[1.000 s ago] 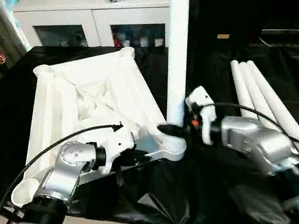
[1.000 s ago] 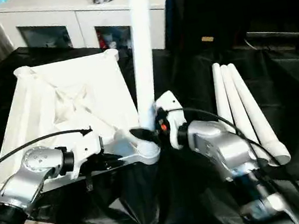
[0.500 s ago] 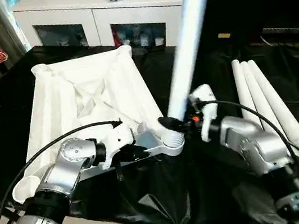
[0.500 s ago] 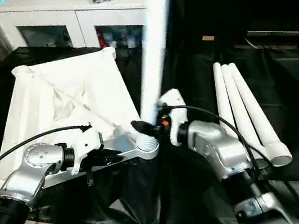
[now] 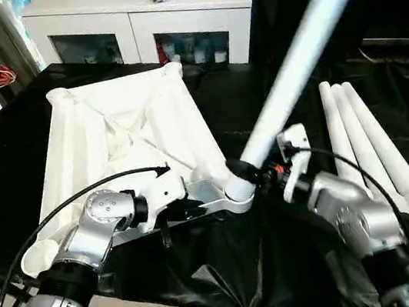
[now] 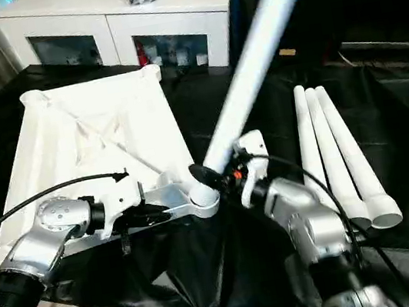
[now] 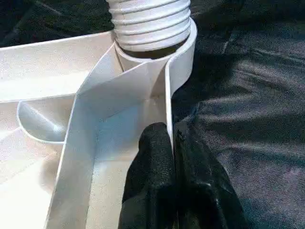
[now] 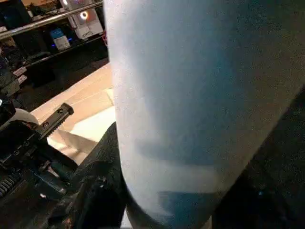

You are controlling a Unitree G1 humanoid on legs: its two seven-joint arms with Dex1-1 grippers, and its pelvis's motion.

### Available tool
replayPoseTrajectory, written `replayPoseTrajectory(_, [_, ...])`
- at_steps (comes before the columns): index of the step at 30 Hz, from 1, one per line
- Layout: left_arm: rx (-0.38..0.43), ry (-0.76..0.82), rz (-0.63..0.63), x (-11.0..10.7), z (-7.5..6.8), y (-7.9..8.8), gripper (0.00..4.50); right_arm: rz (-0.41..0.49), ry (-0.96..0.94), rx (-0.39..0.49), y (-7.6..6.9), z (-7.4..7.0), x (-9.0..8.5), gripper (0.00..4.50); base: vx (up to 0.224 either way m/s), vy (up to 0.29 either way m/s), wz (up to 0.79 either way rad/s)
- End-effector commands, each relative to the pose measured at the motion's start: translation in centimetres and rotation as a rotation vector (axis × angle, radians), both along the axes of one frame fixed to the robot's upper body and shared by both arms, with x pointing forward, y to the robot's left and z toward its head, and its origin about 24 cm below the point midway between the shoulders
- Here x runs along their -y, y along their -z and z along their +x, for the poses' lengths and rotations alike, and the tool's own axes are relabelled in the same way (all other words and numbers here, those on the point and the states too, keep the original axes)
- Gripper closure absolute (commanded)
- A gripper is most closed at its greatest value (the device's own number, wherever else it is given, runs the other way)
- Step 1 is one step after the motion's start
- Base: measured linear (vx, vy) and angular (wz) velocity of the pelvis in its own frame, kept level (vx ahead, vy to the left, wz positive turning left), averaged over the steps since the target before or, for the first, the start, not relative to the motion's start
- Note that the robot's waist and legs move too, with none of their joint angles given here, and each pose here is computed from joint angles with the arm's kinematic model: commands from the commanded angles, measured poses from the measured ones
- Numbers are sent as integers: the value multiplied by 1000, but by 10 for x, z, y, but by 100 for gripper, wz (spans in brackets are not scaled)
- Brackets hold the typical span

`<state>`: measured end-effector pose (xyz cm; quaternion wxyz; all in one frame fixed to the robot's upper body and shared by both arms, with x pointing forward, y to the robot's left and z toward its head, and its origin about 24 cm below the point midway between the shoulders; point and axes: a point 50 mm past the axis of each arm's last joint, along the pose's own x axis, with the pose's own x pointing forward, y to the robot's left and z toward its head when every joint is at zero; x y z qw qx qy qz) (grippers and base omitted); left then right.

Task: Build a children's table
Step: Insert table leg to table base

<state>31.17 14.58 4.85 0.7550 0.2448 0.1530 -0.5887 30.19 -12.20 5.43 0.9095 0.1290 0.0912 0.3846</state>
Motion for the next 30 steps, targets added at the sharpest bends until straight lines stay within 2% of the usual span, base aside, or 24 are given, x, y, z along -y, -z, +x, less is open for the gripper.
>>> replayPoseTrajectory(1, [80, -61, -42, -4, 10, -14, 450, -101, 38, -46, 15, -5, 10, 261, 0, 0, 0])
replayPoseTrajectory(8, [77, -50, -37, -4, 8, -12, 450, -253, -75, -12, 15, -4, -2, 261, 0, 0, 0])
replayPoseTrajectory(15, [66, -33, -25, -6, 5, -10, 450, -326, -181, -37, 19, -1, -8, 261, 0, 0, 0])
replayPoseTrajectory(23, [50, -1, -16, -5, 2, -9, 450, -372, -284, -61, 26, -2, -7, 261, 0, 0, 0])
replayPoseTrajectory(30, [8, 117, -9, -1, -8, -11, 450, -370, -470, -68, 29, -12, -6, 261, 0, 0, 0])
